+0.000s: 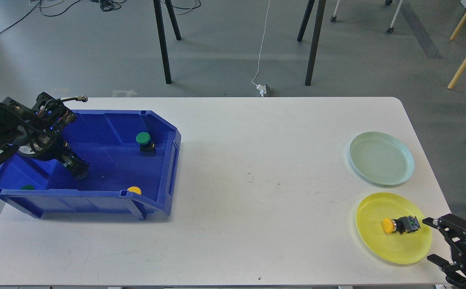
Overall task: Pass button and place on color plate
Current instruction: 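Lower the left gripper into the bin and grasp a green button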
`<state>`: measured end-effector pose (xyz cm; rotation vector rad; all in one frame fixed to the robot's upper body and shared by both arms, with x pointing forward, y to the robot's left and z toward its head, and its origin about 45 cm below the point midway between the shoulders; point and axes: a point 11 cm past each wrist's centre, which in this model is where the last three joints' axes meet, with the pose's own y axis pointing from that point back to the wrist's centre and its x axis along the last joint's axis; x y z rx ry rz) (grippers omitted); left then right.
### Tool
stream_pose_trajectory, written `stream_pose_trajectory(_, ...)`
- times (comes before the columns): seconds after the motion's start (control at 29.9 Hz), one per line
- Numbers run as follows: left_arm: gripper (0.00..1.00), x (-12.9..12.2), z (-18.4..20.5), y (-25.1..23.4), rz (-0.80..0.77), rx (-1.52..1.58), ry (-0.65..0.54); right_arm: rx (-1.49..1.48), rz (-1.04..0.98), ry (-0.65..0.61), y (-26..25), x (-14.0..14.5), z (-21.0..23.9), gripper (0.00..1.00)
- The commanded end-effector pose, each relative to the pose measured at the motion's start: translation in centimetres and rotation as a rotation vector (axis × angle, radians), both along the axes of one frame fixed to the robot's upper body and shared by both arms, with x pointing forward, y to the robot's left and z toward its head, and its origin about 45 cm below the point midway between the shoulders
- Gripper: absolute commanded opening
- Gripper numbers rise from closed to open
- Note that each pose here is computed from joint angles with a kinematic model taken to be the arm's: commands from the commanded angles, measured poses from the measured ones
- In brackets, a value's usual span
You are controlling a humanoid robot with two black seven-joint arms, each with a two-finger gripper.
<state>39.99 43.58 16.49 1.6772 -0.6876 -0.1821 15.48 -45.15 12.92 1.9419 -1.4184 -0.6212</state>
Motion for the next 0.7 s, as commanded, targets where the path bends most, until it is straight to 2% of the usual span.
stream_pose_trajectory(0.0, 0.97, -0.05, -0.31, 0.04, 0.005, 0.004, 0.004, 0.004, -0.004, -0.005, 0.06, 0.16, 0.12, 0.98)
stream_pose_trajectory(0.17, 0.92, -0.31, -0.63, 0.52, 0.018, 0.012, 0.009, 0.007, -0.005, -0.014, 0.07, 0.27, 0.20, 0.98)
stream_pose_trajectory(0.3, 0.74, -0.36, -0.69, 0.55, 0.018, 0.013, 0.011, 0.006, -0.006, -0.012, 0.03, 0.19, 0.16, 0.98)
stream_pose_trajectory(0.6, 0.67, -0.32, -0.70, 0.41, 0.020, 0.006, 0.009, 0.006, -0.005, -0.008, 0.03, 0.04, 0.03, 0.98)
stream_pose_trajectory(0.67, 0.63, -0.33, -0.72, 0.39, 0.017, 0.008, 0.010, 0.006, -0.005, -0.008, 0.03, 0.04, 0.03, 0.98)
